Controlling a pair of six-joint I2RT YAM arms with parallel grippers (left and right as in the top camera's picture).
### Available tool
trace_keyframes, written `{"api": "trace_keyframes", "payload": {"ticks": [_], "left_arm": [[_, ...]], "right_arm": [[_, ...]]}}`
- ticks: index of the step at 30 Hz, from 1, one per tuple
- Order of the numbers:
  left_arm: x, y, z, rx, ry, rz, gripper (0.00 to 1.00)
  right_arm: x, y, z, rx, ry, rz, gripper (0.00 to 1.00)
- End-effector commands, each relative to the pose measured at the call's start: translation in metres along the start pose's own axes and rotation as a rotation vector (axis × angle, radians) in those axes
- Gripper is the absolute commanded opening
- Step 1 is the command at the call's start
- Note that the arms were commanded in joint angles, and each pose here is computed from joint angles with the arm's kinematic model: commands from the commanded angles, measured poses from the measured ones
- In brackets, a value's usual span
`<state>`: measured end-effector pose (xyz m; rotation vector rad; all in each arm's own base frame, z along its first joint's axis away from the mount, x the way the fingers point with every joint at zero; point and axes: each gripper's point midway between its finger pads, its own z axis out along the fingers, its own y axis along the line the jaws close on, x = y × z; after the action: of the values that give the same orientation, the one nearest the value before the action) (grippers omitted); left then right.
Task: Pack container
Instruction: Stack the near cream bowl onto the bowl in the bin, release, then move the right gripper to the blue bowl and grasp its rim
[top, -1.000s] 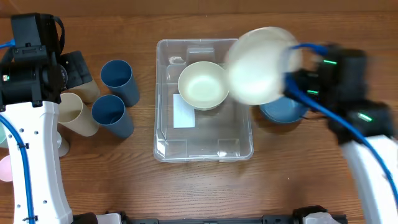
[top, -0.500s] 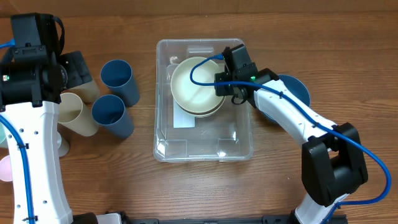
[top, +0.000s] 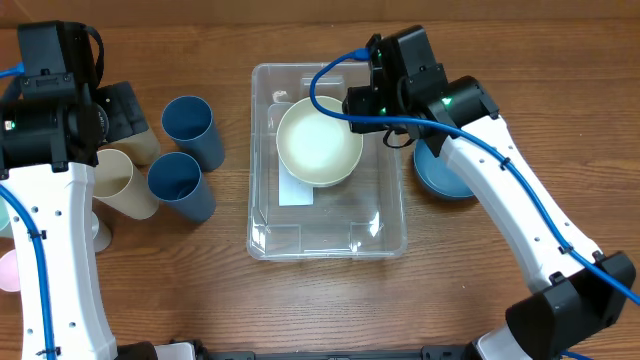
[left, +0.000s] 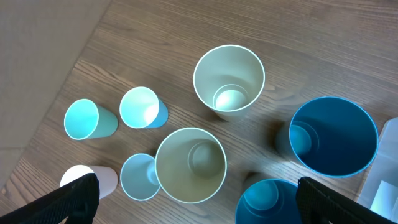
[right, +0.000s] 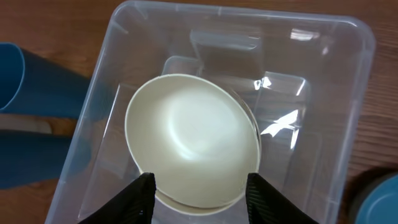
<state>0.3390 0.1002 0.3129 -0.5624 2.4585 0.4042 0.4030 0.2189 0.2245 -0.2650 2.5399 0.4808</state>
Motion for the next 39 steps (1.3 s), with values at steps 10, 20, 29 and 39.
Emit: {"api": "trace_keyframes", "payload": {"ticks": [10,20,29,39], "left_arm": [[-0.007,0.004,-0.004,-0.011,-0.022,0.008,1.0],[-0.007,0.004,-0.004,-0.011,-0.023,0.008,1.0],[-0.007,0.004,-0.004,-0.011,-0.022,0.008,1.0],[-0.007,0.004,-0.004,-0.011,-0.022,0.008,1.0]], "right_arm": [[0.002,-0.039,0.124,0.115,0.02,0.0,0.59],[-0.026,-0.042,0.107,0.118,-0.053,0.01,0.04],[0.0,-0.043,0.097,0.122,0.056,0.022,0.56],[-0.022,-0.046,-0.048,0.124,-0.102,0.126,0.6]]}}
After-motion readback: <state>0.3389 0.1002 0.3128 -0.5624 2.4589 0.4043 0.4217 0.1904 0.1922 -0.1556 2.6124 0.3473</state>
